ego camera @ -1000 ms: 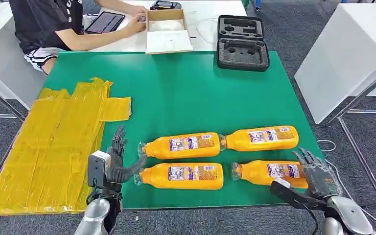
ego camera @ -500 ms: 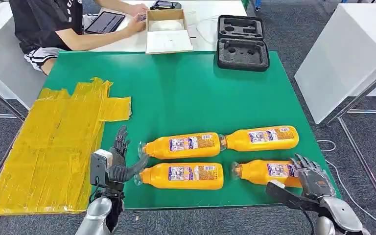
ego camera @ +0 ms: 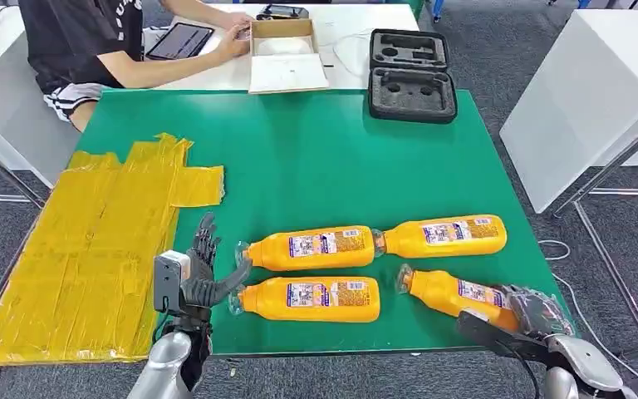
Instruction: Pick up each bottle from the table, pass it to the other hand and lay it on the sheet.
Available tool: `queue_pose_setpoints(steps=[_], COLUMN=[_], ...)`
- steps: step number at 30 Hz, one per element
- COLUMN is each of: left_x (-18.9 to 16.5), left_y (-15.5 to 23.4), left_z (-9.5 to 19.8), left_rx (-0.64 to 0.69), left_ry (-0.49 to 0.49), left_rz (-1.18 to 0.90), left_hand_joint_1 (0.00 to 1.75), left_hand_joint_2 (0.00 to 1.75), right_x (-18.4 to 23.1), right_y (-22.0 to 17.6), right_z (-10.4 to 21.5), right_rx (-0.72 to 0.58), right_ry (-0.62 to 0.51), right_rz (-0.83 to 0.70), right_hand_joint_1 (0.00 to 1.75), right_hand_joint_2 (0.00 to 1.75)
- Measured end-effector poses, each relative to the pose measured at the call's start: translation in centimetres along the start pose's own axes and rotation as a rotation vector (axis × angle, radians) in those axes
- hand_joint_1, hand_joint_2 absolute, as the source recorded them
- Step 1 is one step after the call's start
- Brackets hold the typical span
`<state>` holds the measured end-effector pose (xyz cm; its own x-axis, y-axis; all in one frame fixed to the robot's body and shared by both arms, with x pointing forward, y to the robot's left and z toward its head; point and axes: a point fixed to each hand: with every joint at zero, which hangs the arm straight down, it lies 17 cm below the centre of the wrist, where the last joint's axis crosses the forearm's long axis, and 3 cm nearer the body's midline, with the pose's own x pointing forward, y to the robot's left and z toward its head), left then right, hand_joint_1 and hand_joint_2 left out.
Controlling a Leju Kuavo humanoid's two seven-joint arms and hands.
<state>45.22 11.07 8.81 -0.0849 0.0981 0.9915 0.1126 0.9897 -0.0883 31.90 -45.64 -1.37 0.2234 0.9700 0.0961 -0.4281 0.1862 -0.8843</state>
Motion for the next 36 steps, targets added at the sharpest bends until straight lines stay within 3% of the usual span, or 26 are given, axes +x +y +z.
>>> queue_pose_setpoints(steps=[2, 5, 10, 16, 22, 27, 32, 36], left_x=[-0.1, -0.3, -0.4, -0.3, -0.3, -0.6, -0.8, -0.4], left_y=[0.0, 0.0, 0.2, 0.4, 0.4, 0.4, 0.1, -1.2], left_z=[0.0, 0.1, 0.1, 0.1, 0.1, 0.2, 0.3, 0.1], left_rx=[0.001, 0.001, 0.009, 0.022, 0.021, 0.025, 0.02, -0.031], left_ry=[0.002, 0.007, 0.003, -0.006, -0.01, -0.005, 0.001, -0.007], left_rz=[0.001, 0.001, 0.003, 0.005, -0.003, -0.023, -0.03, -0.06], left_hand_joint_1=[0.0, 0.0, 0.0, 0.0, 0.0, 0.0, 0.0, 0.0], left_hand_joint_2=[1.75, 1.75, 1.75, 1.75, 1.75, 1.75, 1.75, 1.75], right_x=[0.0, -0.1, 0.5, 8.1, 11.5, 11.5, 10.3, 10.9], right_y=[0.1, 0.2, -0.5, -5.7, -9.3, -13.4, -15.2, -16.3], right_z=[0.0, 0.0, -0.2, 0.5, 1.6, 2.7, 3.6, 4.9], right_rx=[0.004, 0.01, -0.03, -0.28, -0.401, -0.572, -0.682, -0.766], right_ry=[0.0, -0.001, -0.024, -0.336, -0.434, -0.398, -0.349, -0.4], right_rz=[0.003, 0.005, 0.01, -0.23, -0.338, -0.574, -0.662, -0.839], right_hand_joint_1=[1.59, 1.75, 1.75, 1.75, 1.75, 1.75, 1.75, 1.75], right_hand_joint_2=[1.75, 1.75, 1.75, 1.75, 1.75, 1.75, 1.75, 1.75])
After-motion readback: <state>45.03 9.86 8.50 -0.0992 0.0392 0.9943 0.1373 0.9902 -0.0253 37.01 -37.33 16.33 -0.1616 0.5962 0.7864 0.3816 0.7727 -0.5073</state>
